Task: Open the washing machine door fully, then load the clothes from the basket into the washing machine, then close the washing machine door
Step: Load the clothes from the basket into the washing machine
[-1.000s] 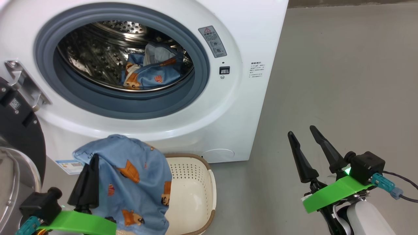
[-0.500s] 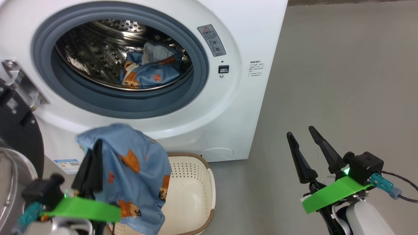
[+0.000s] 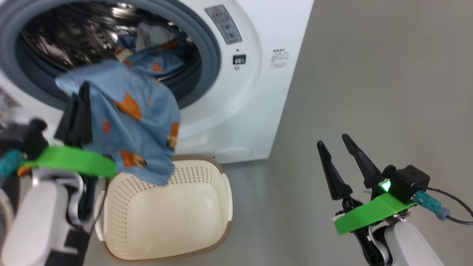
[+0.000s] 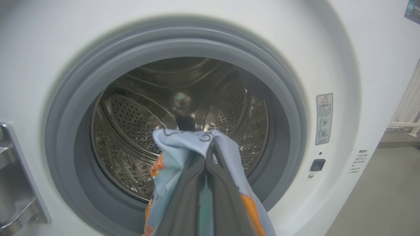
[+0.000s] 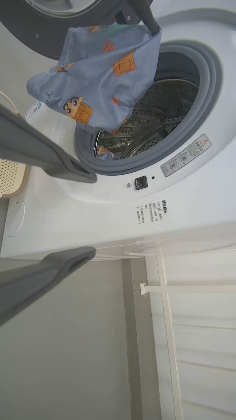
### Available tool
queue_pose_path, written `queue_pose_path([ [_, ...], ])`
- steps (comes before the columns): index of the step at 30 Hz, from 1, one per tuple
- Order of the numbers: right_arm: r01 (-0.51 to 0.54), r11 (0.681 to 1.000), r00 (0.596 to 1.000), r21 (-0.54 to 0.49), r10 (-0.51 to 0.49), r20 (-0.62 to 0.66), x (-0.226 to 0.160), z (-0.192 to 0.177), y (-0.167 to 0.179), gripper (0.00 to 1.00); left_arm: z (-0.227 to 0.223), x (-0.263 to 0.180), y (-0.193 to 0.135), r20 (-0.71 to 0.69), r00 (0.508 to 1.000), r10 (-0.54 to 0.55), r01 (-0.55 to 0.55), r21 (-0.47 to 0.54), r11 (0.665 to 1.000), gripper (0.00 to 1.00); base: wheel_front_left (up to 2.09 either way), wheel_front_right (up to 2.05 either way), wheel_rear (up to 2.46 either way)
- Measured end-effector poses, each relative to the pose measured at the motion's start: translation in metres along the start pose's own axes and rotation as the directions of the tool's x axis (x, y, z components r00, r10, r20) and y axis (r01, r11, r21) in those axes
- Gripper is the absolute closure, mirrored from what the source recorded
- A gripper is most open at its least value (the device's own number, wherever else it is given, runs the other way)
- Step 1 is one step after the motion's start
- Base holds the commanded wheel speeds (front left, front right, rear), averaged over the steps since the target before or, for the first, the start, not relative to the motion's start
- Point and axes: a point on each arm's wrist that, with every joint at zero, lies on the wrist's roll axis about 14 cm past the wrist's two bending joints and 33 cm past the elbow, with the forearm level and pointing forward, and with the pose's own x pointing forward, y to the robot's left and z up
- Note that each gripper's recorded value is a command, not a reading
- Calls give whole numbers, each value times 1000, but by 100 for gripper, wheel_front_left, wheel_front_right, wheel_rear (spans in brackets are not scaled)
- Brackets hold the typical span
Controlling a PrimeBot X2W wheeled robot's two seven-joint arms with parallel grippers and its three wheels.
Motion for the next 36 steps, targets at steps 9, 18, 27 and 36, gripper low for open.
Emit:
queue_pose_path([
  [9,32,999,999,4,-32,-22,20,-17,-11,0,-46,65,23,-98,995,7,-6,13,1000,100,0,0,0],
  [18,63,998,996,0,-63,-62,35,-40,-24,0,-101,115,44,-200,980,18,-15,17,1000,100,0,0,0],
  [27,121,992,986,-25,-123,-111,33,-59,-49,0,-138,159,44,-226,974,-17,22,21,1000,100,0,0,0],
  [36,167,985,973,-40,-171,-154,25,-74,-65,0,-100,204,42,-11,1000,-21,21,14,1000,100,0,0,0],
])
